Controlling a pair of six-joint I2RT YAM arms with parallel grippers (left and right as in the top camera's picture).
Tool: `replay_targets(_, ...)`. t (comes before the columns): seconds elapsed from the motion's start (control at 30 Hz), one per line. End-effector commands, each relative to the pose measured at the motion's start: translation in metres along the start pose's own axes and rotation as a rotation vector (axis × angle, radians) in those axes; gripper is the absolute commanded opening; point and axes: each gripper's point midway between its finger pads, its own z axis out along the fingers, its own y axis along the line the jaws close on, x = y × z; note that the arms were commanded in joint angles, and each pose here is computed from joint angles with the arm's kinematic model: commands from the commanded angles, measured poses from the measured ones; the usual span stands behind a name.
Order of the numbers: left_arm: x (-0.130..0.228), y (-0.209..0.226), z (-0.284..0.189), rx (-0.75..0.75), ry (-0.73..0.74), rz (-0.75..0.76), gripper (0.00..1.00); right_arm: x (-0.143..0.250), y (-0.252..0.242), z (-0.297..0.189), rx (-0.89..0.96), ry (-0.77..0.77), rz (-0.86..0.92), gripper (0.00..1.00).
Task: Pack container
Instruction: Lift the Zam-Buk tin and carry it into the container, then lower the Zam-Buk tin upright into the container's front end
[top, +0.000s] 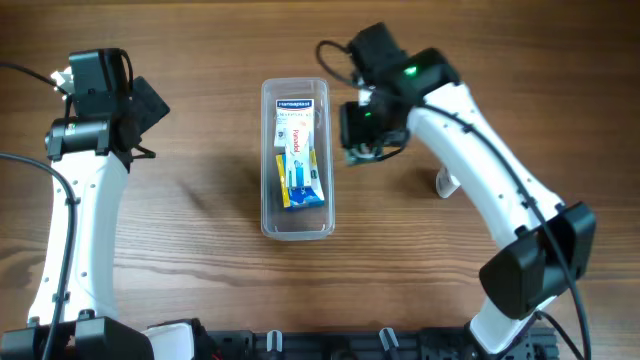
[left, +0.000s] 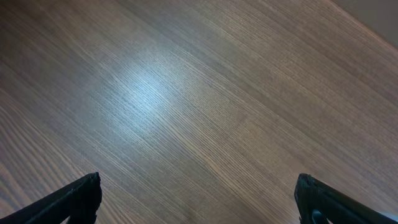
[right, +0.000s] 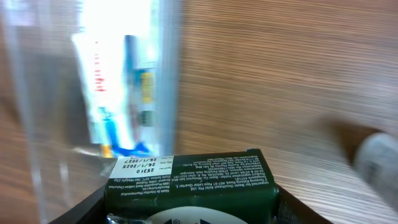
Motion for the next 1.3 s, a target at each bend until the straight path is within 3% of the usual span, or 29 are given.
replay_targets(0.0, -0.008, 0.001, -0.005, 0.0, -0.024, -0.012, 1.0, 0.005, 0.041, -0.001, -0.05, -0.027, 0.017, 0.45)
replay_targets(0.4, -0.008, 0.001, -0.005, -0.001, -0.023, -0.012, 1.0, 0.035, 0.1, 0.005, -0.016, -0.092, -0.072, 0.45)
replay_targets(1.27, -0.008, 0.001, -0.005, 0.0, -0.024, -0.012, 1.0, 0.084, 0.114, 0.079, 0.057, 0.069, -0.116, 0.45)
